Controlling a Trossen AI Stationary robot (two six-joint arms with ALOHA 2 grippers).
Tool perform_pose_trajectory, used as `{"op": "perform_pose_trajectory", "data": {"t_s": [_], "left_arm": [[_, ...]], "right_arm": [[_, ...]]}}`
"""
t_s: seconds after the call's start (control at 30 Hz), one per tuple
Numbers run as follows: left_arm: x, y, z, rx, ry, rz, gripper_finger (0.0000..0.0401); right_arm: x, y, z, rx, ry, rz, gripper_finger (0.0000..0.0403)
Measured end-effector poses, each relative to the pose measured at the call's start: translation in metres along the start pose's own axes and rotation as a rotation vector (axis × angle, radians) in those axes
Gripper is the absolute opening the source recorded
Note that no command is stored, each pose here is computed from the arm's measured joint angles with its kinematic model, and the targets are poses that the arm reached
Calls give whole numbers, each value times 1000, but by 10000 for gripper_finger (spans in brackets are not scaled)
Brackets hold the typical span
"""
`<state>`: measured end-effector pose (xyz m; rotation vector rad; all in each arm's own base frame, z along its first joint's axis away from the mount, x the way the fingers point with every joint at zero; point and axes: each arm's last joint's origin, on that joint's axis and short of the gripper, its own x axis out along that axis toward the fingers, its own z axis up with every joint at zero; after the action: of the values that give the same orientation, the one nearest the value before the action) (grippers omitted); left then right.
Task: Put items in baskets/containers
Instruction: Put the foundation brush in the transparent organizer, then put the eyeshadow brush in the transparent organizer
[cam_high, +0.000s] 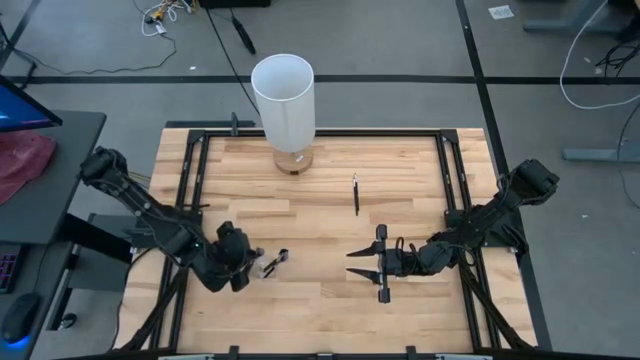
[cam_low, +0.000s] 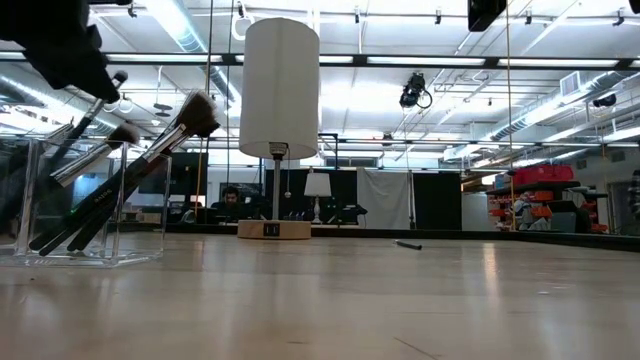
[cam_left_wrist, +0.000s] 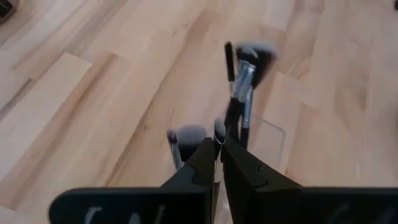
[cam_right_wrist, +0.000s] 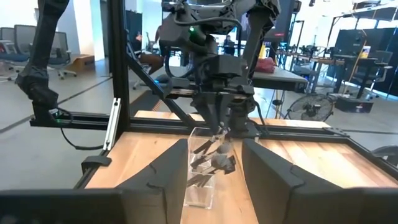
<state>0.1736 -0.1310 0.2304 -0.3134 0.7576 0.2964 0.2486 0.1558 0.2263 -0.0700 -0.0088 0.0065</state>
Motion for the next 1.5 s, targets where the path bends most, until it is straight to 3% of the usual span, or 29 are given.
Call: {"op": "perform_pose_trajectory", "data": {"t_s": [0.17,0.5,0.73,0.9,1.03,1.13,1.23,1.5], "left_arm": [[3,3,3,9,-4,16,31],[3,3,4,4,-4,21,117],[-2,1,12,9,24,-9,143],[-17,-11,33,94,-51,-58,146],[-23,-18,47,188,-209,-33,143],[-21,-21,53,219,-343,26,143],[-8,-20,53,250,-375,50,142],[43,-15,58,172,-443,117,142]], "right_arm": [[0,0,-1,6,13,1,155],[0,0,-2,4,17,1,155],[0,0,-2,4,18,1,155],[3,-4,-4,30,33,-17,155],[8,-15,-15,117,127,-68,155],[11,-27,-29,209,240,-134,155],[14,-42,-44,306,349,-240,155],[8,-110,-77,439,498,-784,155]]}}
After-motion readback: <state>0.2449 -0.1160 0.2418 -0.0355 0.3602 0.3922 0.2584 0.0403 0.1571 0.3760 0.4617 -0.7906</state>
